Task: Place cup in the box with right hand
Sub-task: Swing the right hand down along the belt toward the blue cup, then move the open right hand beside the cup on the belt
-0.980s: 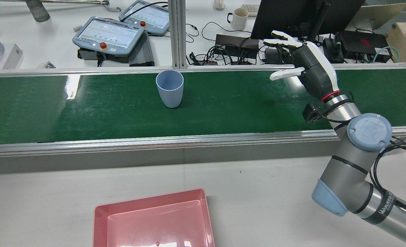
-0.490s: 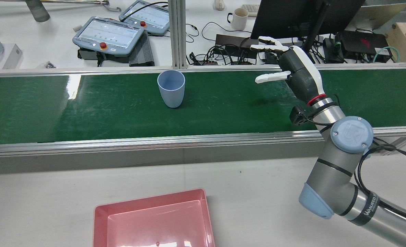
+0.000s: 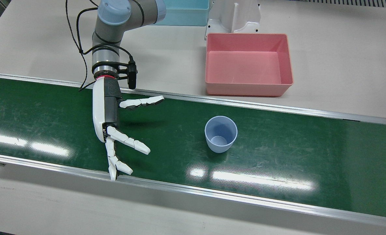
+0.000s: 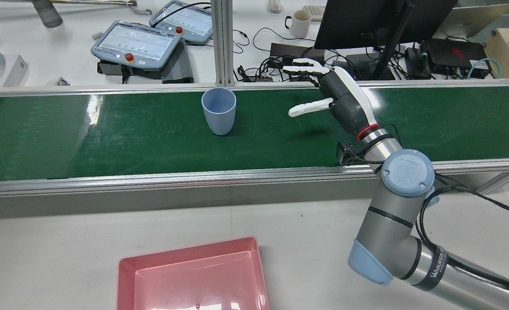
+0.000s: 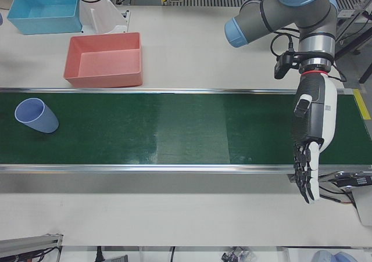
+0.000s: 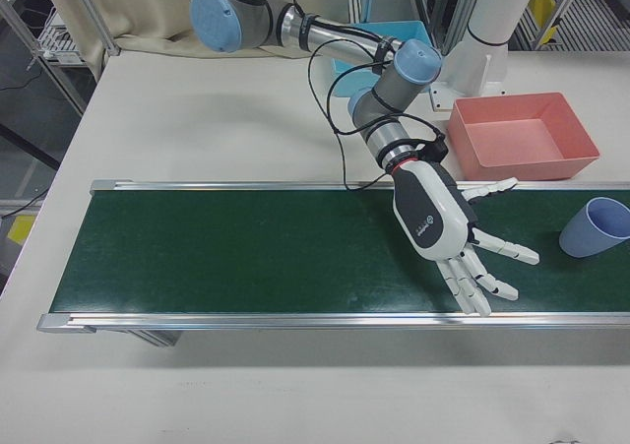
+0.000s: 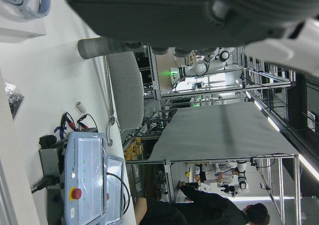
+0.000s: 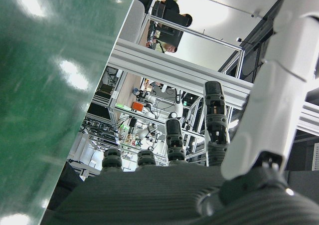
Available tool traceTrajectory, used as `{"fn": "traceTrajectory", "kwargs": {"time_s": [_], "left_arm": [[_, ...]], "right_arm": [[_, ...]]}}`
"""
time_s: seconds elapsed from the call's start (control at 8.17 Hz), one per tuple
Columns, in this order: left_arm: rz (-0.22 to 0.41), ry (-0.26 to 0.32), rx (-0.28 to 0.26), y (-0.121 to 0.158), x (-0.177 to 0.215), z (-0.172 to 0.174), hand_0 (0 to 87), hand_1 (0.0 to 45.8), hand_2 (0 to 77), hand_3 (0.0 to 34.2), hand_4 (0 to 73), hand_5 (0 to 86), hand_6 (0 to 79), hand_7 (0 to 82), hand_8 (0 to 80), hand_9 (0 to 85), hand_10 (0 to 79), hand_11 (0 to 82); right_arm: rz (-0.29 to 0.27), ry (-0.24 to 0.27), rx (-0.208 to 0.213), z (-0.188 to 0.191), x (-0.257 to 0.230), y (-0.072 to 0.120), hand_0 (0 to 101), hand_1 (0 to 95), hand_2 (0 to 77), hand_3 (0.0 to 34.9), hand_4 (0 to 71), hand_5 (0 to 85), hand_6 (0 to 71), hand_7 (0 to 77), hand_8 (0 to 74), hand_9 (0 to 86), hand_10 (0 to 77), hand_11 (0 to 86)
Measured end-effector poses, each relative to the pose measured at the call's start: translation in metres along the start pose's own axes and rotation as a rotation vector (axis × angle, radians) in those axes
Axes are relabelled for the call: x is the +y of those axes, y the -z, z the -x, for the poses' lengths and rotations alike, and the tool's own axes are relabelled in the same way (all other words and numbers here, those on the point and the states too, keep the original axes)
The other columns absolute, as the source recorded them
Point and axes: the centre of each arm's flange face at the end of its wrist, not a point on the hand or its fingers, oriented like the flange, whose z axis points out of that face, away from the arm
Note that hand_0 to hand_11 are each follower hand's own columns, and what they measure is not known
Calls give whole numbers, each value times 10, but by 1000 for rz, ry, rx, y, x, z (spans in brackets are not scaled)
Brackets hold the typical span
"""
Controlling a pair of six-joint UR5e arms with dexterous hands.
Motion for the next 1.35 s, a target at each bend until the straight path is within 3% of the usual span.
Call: {"fn": "traceTrajectory", "kwargs": {"time_s": [0.12, 0.37, 0.49, 0.73, 0.86, 1.22, 1.35], "left_arm": [[0, 0, 0, 0, 0, 0, 0, 5, 5, 0, 0, 0, 0, 0, 0, 5, 0, 0], [0, 0, 0, 0, 0, 0, 0, 5, 5, 0, 0, 0, 0, 0, 0, 5, 0, 0], [0, 0, 0, 0, 0, 0, 0, 5, 5, 0, 0, 0, 0, 0, 0, 5, 0, 0], [0, 0, 0, 0, 0, 0, 0, 5, 5, 0, 0, 0, 0, 0, 0, 5, 0, 0], [0, 0, 0, 0, 0, 0, 0, 5, 5, 0, 0, 0, 0, 0, 0, 5, 0, 0], [0, 0, 0, 0, 0, 0, 0, 5, 5, 0, 0, 0, 0, 0, 0, 5, 0, 0], [0, 0, 0, 0, 0, 0, 0, 5, 5, 0, 0, 0, 0, 0, 0, 5, 0, 0]], "right_arm": [[2, -4, 5, -2, 5, 1, 528, 125, 11, 100, 251, 49, 54, 284, 16, 60, 38, 71], [4, -13, 4, -4, 10, 1, 529, 125, 11, 130, 218, 49, 44, 262, 16, 82, 38, 71], [4, -27, -2, -5, 13, 1, 528, 142, 11, 131, 218, 49, 44, 262, 16, 82, 38, 71], [-1, -44, -10, -7, 15, 0, 528, 142, 11, 128, 235, 49, 54, 289, 22, 82, 38, 71], [-4, -46, -10, -9, 16, 0, 530, 158, 55, 118, 262, 49, 60, 355, 22, 93, 38, 87], [-9, -48, -8, -20, 21, 4, 535, 153, 82, 116, 262, 49, 60, 371, 22, 109, 44, 87], [-8, -46, -4, -22, 23, 5, 536, 142, 16, 72, 262, 49, 60, 322, 27, 93, 55, 87]]}}
